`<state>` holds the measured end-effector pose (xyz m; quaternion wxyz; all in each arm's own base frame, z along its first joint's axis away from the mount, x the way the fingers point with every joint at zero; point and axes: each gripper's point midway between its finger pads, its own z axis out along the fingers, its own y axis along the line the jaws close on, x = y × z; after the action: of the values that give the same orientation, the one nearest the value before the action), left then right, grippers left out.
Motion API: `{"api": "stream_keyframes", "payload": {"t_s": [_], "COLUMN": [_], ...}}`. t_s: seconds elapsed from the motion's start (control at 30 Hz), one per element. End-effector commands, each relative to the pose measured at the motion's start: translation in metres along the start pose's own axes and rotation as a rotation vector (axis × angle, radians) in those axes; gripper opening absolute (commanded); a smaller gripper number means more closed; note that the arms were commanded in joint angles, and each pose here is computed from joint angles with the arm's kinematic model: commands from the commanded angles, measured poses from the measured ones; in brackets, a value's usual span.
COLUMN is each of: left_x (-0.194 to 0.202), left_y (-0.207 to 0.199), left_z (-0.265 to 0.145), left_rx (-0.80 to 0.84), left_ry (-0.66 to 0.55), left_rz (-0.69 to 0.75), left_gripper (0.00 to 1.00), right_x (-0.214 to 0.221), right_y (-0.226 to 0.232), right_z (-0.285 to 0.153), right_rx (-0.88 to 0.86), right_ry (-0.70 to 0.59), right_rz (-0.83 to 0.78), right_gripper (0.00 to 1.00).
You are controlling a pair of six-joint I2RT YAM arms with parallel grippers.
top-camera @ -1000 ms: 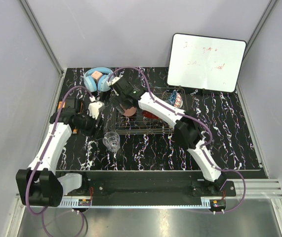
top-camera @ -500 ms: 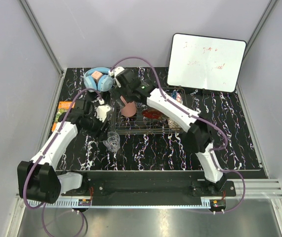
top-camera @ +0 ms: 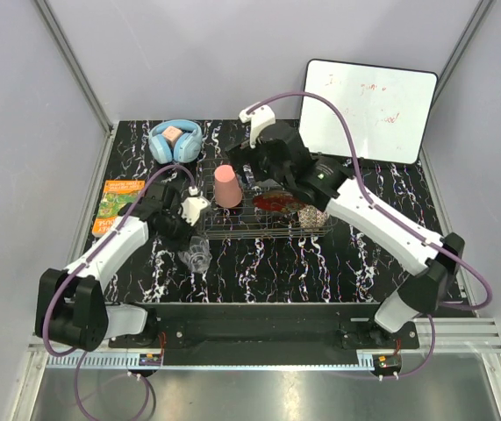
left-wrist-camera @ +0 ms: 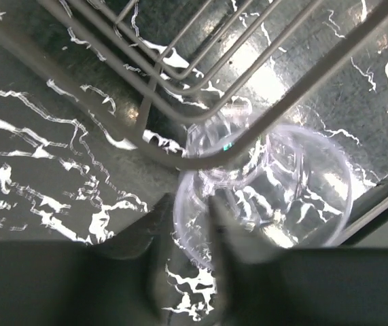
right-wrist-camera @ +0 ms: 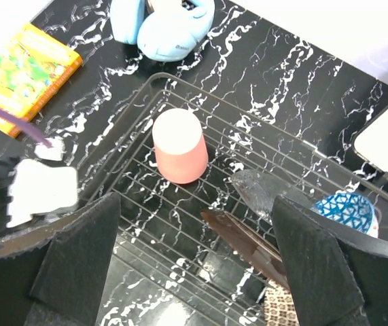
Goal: Load the mixed dishes into the dish rack
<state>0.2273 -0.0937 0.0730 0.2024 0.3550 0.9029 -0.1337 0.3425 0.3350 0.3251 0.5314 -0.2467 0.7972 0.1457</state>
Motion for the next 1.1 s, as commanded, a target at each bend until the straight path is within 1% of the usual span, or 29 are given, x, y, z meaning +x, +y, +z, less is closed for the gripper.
{"api": "stream_keyframes", "payload": {"t_s": [0.0, 0.07, 0.13, 0.23, 0.27, 0.3, 0.33, 0.37, 0.4, 0.43, 0.47, 0.5, 0.53, 0.57, 0.6, 0.63, 0.67, 0.7, 0.73, 0.77, 0.8, 0.83, 0.87, 0.93, 0.97, 1.0, 1.03, 1.07], "left_x": [-0.003, -0.005, -0.008, -0.021, -0.026, -0.038, -0.046, -0.053, -0.068, -0.078, -0.086, -0.102, -0.11, -0.121, -0.128, -0.133, -0.14, -0.144, -0.147, -0.154, -0.156, -0.159, -0.161, -0.164, -0.166, -0.167, -0.168, -0.17], "left_y": [0.008, 0.011, 0.01, 0.002, -0.002, -0.011, -0.016, -0.021, -0.028, -0.035, -0.041, -0.053, -0.059, -0.064, -0.075, -0.08, -0.078, -0.088, -0.092, -0.088, -0.091, -0.091, -0.092, -0.089, -0.086, -0.085, -0.084, -0.081], "left_z": [0.009, 0.006, -0.001, -0.026, -0.037, -0.061, -0.076, -0.091, -0.123, -0.139, -0.155, -0.184, -0.196, -0.209, -0.224, -0.229, -0.236, -0.239, -0.246, -0.247, -0.249, -0.246, -0.244, -0.238, -0.237, -0.236, -0.236, -0.234], "left_rx": [-0.025, -0.044, -0.051, -0.048, -0.045, -0.036, -0.038, -0.04, -0.061, -0.052, -0.052, -0.045, -0.035, -0.032, 0.002, 0.035, 0.044, 0.129, 0.151, 0.181, 0.225, 0.268, 0.314, 0.37, 0.393, 0.42, 0.429, 0.43], "left_ry": [0.01, 0.006, -0.006, -0.054, -0.076, -0.133, -0.171, -0.208, -0.291, -0.342, -0.391, -0.494, -0.544, -0.608, -0.67, -0.696, -0.734, -0.764, -0.809, -0.869, -0.884, -0.875, -0.874, -0.866, -0.884, -0.884, -0.892, -0.905], "left_rz": [0.027, 0.02, 0.018, 0.019, 0.023, 0.04, 0.049, 0.059, 0.088, 0.094, 0.105, 0.141, 0.129, 0.141, 0.156, 0.12, 0.106, 0.073, 0.06, 0.061, 0.021, -0.005, -0.009, -0.081, -0.079, -0.115, -0.119, -0.114], "left_gripper": [0.08, 0.0, 0.0, 0.0, 0.0, 0.0, 0.0, 0.0, 0.0, 0.0, 0.0, 0.0, 0.0, 0.0, 0.0, 0.0, 0.0, 0.0, 0.0, 0.0, 0.0, 0.0, 0.0, 0.0, 0.0, 0.0, 0.0, 0.0], "right_x": [-0.018, -0.018, -0.012, -0.011, -0.012, -0.012, -0.011, -0.015, -0.012, -0.011, -0.02, -0.012, -0.014, -0.015, -0.017, -0.042, -0.027, -0.03, -0.039, -0.028, -0.029, -0.037, -0.029, -0.034, -0.028, -0.029, -0.028, -0.028], "right_y": [0.0, 0.0, 0.001, 0.005, 0.011, 0.015, 0.02, 0.034, 0.038, 0.044, 0.059, 0.058, 0.063, 0.071, 0.066, 0.068, 0.071, 0.065, 0.067, 0.067, 0.067, 0.065, 0.066, 0.066, 0.065, 0.064, 0.063, 0.063], "right_z": [-0.017, -0.023, -0.024, -0.032, -0.038, -0.041, -0.045, -0.054, -0.056, -0.059, -0.072, -0.07, -0.074, -0.083, -0.085, -0.1, -0.098, -0.098, -0.105, -0.1, -0.103, -0.107, -0.104, -0.107, -0.104, -0.105, -0.102, -0.101], "right_rx": [0.001, -0.006, -0.013, -0.048, -0.09, -0.116, -0.148, -0.239, -0.282, -0.339, -0.455, -0.485, -0.536, -0.635, -0.662, -0.749, -0.798, -0.822, -0.891, -0.904, -0.943, -1.001, -1.02, -1.116, -1.135, -1.172, -1.211, -1.234], "right_ry": [-0.115, -0.128, -0.117, -0.119, -0.122, -0.12, -0.117, -0.117, -0.104, -0.096, -0.109, -0.09, -0.081, -0.111, -0.13, -0.218, -0.179, -0.187, -0.195, -0.166, -0.141, -0.196, -0.183, -0.199, -0.19, -0.165, -0.189, -0.181], "right_rz": [0.096, 0.118, 0.125, 0.155, 0.177, 0.19, 0.209, 0.254, 0.278, 0.311, 0.383, 0.43, 0.521, 0.551, 0.6, 0.687, 0.734, 0.787, 0.876, 0.933, 1.026, 1.044, 1.088, 1.176, 1.218, 1.297, 1.312, 1.328], "right_gripper": [1.0, 1.0, 1.0, 1.0, 1.0, 1.0, 1.0, 1.0, 1.0, 1.0, 1.0, 1.0, 0.99, 1.0, 1.0, 1.0, 1.0, 1.0, 1.0, 1.0, 1.0, 1.0, 1.0, 1.0, 1.0, 1.0, 1.0, 1.0]}}
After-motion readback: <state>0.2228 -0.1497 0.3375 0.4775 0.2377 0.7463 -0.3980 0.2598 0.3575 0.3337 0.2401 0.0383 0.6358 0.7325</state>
